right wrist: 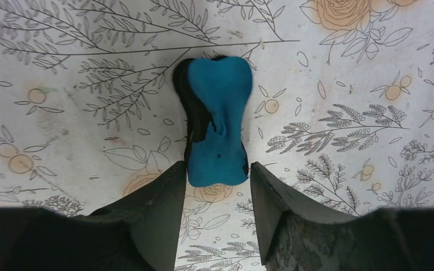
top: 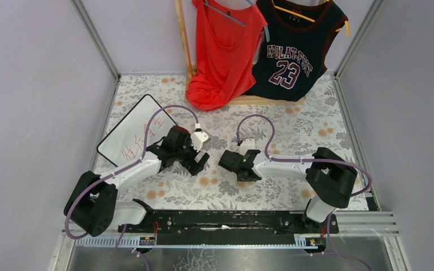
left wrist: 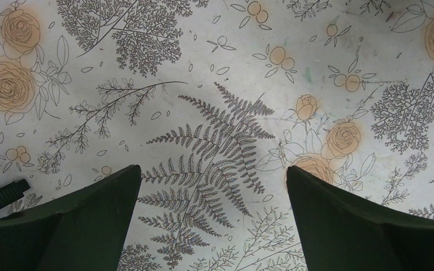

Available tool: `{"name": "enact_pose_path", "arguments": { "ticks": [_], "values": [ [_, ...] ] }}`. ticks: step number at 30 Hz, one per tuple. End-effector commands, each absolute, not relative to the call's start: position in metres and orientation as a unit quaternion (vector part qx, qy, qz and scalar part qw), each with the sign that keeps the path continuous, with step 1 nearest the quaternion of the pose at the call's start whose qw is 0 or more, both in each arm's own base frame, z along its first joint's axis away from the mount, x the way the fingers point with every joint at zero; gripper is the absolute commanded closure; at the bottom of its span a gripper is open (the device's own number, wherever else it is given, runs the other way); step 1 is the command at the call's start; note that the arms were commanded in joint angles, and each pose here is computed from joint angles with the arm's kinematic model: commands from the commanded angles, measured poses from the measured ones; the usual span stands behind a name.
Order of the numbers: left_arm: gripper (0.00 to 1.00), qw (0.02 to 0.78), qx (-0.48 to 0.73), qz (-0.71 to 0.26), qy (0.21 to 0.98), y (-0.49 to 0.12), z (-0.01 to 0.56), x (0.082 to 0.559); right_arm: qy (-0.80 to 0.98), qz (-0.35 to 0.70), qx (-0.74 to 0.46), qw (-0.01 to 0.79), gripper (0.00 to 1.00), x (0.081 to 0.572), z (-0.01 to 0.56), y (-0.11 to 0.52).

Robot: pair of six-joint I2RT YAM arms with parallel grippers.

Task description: Erase the whiteboard

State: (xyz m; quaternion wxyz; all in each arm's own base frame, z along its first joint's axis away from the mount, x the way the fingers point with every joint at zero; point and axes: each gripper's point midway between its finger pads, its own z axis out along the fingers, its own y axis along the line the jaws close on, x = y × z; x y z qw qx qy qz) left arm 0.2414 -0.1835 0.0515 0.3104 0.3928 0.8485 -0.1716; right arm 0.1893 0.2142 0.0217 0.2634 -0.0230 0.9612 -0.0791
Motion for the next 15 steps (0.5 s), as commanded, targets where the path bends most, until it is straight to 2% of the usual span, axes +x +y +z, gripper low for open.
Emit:
{"name": "enact_pose_path", "arguments": {
  "ticks": [1, 15],
  "values": [
    [0.00, 0.313, 0.403, -0.177, 0.842, -0.185, 0.053, 0.239, 0.951, -0.113, -0.014, 0.287, 0.48, 0.195, 0.027, 0.202],
    [0.00, 0.312, 0.404, -0.178, 0.841, -0.185, 0.053, 0.239, 0.941, -0.112, -0.020, 0.318, 0.47, 0.213, 0.046, 0.206]
  ]
}}
